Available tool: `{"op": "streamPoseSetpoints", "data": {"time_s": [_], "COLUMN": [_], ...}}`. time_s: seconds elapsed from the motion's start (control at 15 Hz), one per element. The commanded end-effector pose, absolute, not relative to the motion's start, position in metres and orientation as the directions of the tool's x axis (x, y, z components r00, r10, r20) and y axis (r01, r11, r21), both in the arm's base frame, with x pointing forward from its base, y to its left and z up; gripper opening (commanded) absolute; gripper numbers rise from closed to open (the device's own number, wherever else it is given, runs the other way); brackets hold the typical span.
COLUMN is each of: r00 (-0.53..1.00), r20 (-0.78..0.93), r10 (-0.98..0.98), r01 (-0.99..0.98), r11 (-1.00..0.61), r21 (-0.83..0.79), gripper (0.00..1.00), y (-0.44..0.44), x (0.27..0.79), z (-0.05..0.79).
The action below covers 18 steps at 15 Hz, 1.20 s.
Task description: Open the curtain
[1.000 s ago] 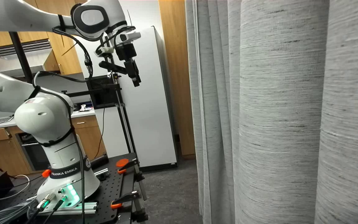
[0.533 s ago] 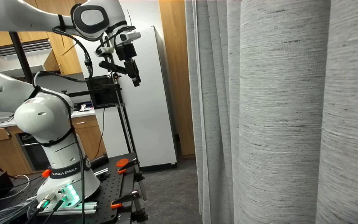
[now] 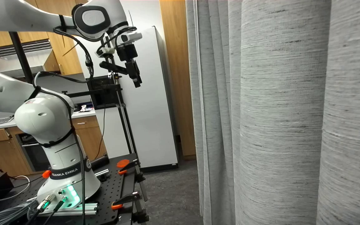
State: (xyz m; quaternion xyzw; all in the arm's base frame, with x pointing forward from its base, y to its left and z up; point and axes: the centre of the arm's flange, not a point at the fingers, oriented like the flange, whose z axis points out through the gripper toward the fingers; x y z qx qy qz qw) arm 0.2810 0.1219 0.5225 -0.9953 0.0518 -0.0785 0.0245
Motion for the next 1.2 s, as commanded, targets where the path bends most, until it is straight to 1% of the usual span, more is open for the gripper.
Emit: {"op": "streamPoseSetpoints", "data": {"time_s": [0.0,0.33,0.4,0.67,0.73,0.93,1.13], "r00": [0.984,0.984,0.983,0.975,0.976,0.972,0.973], "r20": [0.136,0.101,0.083,0.028,0.044,0.008,0.011], "r10": [-0.114,-0.145,-0.165,-0.219,-0.212,-0.233,-0.230], "r01": [-0.107,-0.141,-0.159,-0.216,-0.209,-0.232,-0.229], "r11": [-0.992,-0.989,-0.984,-0.973,-0.975,-0.970,-0.971], "r21": [-0.061,-0.050,-0.077,-0.075,-0.075,-0.076,-0.075], "gripper": [1.00,1.00,1.00,1.00,1.00,1.00,1.00], "y": [0.122,0.123,0.092,0.049,0.064,0.048,0.050], "x": [0.280,0.277,0.311,0.335,0.313,0.325,0.327], "z": [0.523,0.524,0.510,0.496,0.498,0.488,0.490]}}
